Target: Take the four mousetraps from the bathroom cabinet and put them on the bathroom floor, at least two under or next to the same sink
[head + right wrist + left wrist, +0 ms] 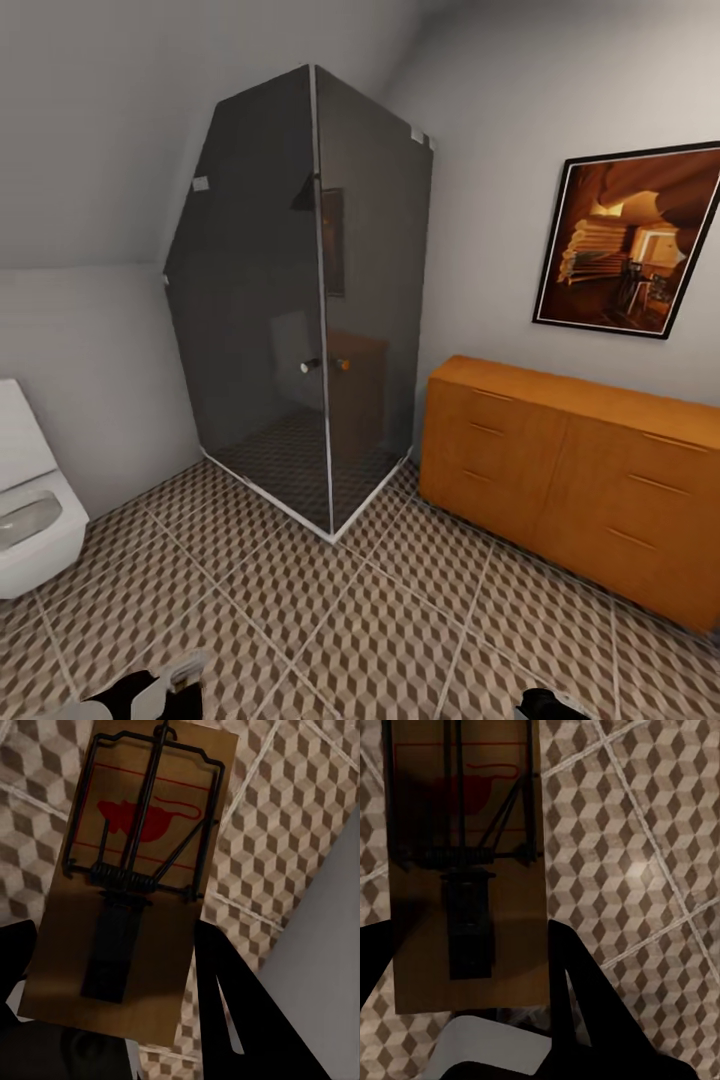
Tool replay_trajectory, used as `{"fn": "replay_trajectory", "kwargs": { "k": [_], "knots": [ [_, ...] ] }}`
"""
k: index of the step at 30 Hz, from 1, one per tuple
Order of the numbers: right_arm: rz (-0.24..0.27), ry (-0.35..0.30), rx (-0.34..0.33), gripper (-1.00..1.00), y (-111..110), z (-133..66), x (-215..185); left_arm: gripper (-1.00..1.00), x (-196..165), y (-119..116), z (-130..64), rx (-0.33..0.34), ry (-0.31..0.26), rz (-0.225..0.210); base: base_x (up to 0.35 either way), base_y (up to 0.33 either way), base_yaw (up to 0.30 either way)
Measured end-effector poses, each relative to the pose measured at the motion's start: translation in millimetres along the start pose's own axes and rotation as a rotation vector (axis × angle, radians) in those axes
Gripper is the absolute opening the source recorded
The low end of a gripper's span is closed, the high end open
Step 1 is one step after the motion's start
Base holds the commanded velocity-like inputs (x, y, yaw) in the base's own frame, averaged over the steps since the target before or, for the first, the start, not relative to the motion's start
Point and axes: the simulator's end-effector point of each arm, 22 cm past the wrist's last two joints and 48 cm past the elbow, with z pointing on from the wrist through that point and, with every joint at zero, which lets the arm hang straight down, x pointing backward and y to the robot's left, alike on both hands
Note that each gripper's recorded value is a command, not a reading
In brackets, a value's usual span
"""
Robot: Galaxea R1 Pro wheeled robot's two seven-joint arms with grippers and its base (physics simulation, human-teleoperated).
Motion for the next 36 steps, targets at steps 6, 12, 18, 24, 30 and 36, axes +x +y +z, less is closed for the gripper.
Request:
{"fn": "replay_trajectory", "kwargs": {
  "k": [6,12,18,24,30,36],
  "knots": [
    [-0.002,0.0,0.0,-1.0,0.0,0.1,0.0,-1.0,-3.6,-2.9,0.2,0.004,-0.02,0.001,0.0,0.0,0.278],
    [-0.004,-0.001,-0.004,-1.0,1.5,-0.2,0.0,-1.0,-5.4,-4.1,0.0,0.007,-0.026,-0.001,0.0,0.0,0.288],
    [-0.008,-0.001,-0.004,-1.0,2.8,-0.2,0.5,-1.0,-4.8,-3.3,0.2,0.006,-0.025,-0.003,0.0,0.0,0.289],
    [-0.008,0.0,-0.004,-1.0,2.4,0.3,1.1,-1.0,-4.2,-2.7,0.6,0.005,-0.024,-0.003,0.0,0.0,0.29],
    [-0.012,0.002,-0.004,-1.0,2.9,0.8,1.8,-1.0,-2.1,-4.0,1.5,0.005,-0.02,0.0,0.0,0.0,0.29],
    [-0.021,0.001,-0.001,-1.0,2.9,1.2,1.9,-1.0,-1.3,-6.2,2.1,0.008,-0.019,0.002,0.0,0.0,0.29]
  ]
}}
